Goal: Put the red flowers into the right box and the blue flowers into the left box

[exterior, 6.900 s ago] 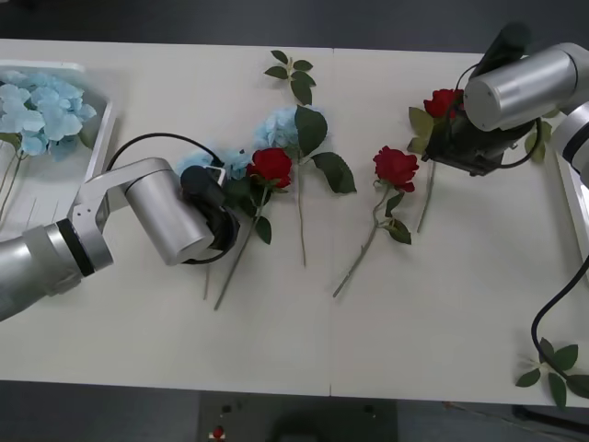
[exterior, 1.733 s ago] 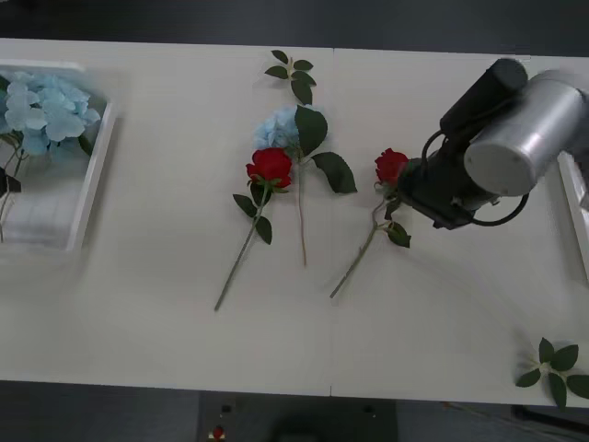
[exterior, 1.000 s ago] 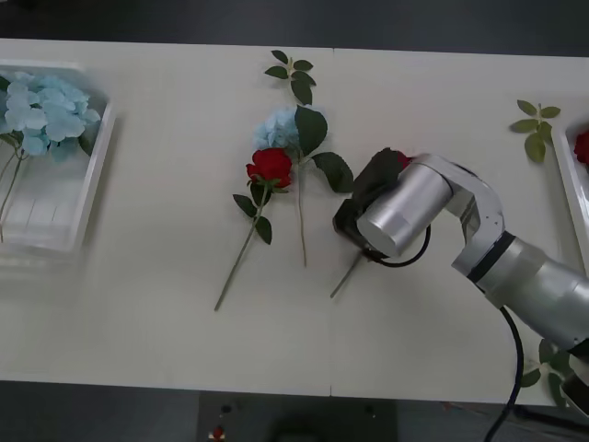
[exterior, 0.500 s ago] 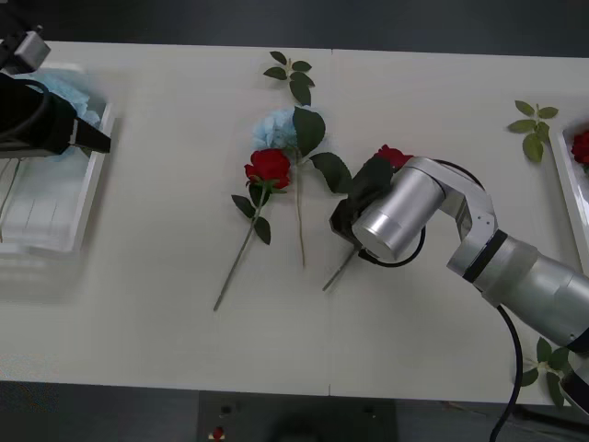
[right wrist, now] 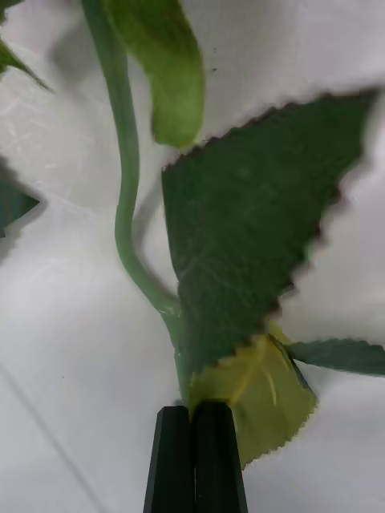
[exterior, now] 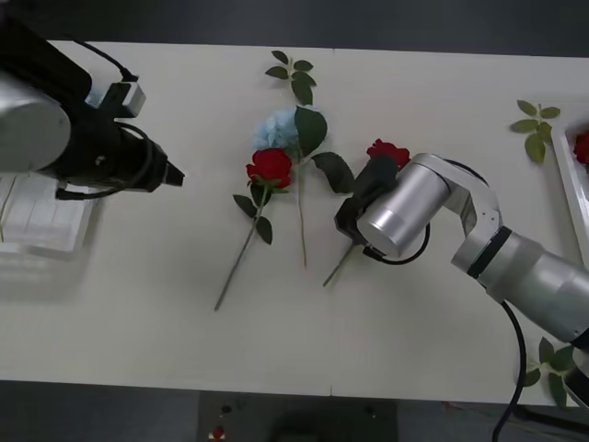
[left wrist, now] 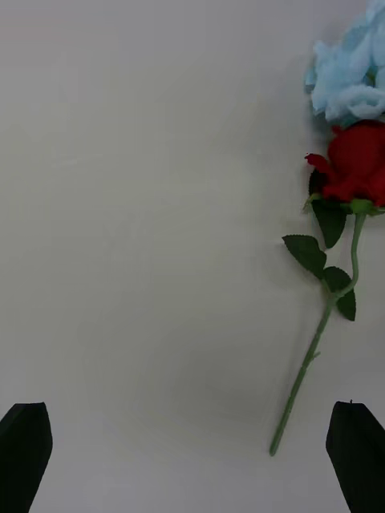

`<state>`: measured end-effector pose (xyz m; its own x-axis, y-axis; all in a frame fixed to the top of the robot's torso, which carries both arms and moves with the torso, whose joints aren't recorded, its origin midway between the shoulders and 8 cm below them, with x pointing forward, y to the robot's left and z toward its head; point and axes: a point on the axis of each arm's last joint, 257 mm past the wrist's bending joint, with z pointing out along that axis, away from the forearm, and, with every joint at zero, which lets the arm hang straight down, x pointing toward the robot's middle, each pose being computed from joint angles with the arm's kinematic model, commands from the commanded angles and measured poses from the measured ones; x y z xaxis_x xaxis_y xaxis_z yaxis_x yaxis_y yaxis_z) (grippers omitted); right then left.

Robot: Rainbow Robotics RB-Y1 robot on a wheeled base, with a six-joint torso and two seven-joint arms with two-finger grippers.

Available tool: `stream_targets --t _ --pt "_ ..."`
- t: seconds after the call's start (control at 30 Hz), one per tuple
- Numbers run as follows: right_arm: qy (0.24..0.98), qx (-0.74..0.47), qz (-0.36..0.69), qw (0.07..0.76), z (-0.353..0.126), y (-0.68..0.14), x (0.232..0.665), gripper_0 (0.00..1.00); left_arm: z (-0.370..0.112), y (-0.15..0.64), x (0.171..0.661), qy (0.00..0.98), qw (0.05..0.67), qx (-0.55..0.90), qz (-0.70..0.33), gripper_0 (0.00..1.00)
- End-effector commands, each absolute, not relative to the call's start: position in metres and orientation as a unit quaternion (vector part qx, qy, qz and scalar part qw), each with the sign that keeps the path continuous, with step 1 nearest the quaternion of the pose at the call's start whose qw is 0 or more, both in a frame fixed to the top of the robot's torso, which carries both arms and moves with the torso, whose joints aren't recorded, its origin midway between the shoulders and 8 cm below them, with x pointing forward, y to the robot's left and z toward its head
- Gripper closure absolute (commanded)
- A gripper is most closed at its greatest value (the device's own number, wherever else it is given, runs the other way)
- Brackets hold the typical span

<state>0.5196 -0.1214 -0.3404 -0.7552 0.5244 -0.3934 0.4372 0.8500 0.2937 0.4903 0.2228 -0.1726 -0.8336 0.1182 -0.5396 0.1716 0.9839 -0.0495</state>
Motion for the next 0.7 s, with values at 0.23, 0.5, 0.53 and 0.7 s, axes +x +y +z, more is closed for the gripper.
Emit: stream_targets --t 0.23,0.5,0.53,0.7 --pt "0.941 0.261 0.059 0.206 -0.222 -0.211 0.509 1.00 -0.182 0.187 0.515 0.952 0.298 0.069 -0.024 0.00" --pt "0.951 0.239 0.060 0.185 -0.166 -0.250 0.498 1.00 -0.208 0.162 0.536 0.949 0.306 0.075 -0.015 0.00" --pt "0.952 0.239 0.059 0.184 -0.167 -0.250 0.497 1.00 -0.211 0.158 0.538 0.948 0.308 0.078 -0.013 0.00" --pt "0.952 0.230 0.034 0.197 -0.178 -0.254 0.500 0.77 -0.228 0.140 0.544 0.948 0.305 0.089 -0.014 0.00"
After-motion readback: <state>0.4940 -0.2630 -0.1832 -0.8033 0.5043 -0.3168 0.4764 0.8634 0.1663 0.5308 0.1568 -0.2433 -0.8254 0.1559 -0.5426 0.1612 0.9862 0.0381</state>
